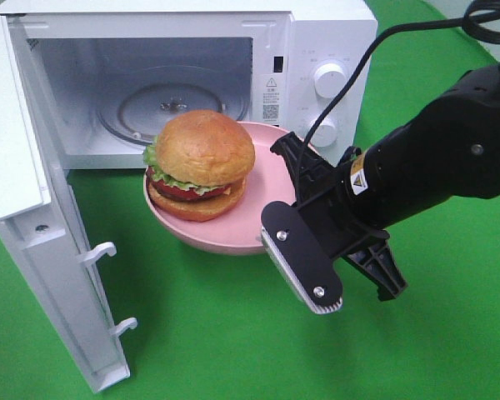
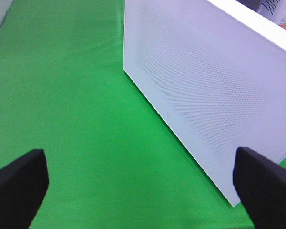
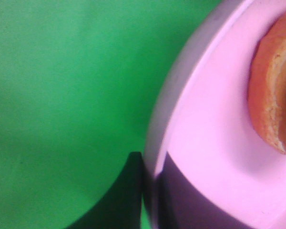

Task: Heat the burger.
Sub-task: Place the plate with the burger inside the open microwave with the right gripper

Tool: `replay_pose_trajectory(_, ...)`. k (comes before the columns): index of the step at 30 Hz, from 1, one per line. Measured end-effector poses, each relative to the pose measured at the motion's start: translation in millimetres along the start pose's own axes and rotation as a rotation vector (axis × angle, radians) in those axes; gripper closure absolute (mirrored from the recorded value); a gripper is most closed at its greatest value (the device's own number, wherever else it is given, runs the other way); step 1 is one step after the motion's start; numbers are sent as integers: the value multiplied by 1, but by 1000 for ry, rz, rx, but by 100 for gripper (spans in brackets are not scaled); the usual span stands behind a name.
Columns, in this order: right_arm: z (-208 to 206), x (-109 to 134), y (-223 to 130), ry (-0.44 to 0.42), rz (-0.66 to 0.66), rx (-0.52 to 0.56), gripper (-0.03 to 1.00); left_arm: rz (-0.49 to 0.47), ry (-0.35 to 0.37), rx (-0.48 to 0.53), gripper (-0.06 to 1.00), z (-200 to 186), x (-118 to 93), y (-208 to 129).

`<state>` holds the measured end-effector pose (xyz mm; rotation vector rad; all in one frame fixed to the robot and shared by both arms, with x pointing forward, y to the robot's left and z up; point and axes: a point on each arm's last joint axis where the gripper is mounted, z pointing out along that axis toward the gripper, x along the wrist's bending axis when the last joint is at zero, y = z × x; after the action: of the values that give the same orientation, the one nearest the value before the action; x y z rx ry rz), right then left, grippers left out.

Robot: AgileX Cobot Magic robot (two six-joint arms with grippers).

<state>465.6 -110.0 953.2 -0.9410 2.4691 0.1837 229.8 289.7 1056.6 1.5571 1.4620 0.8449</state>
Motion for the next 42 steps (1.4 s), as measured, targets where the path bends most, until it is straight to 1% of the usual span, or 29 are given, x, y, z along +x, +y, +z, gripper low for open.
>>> replay_pose_trajectory(9,9,-19,0,-22,0,2,93,0,0,0,-3,0,0,0)
replay_pose_trajectory(16,15,-25,-1,-22,-3,3,93,0,0,0,-3,0,0,0)
replay_pose_trajectory(18,22,-31,0,-17,-4,3,93,0,0,0,-3,0,0,0)
replay_pose_trajectory(22,27,-32,0,-9,-5,3,93,0,0,0,-3,0,0,0)
replay_pose_trajectory(28,39,-48,-1,-13,16,5,93,0,0,0,-3,0,0,0)
replay_pose_trajectory(38,46,-66,-2,-6,26,10,93,0,0,0,-3,0,0,0)
replay_pose_trajectory(42,50,-77,-3,4,58,28,93,0,0,0,-3,0,0,0)
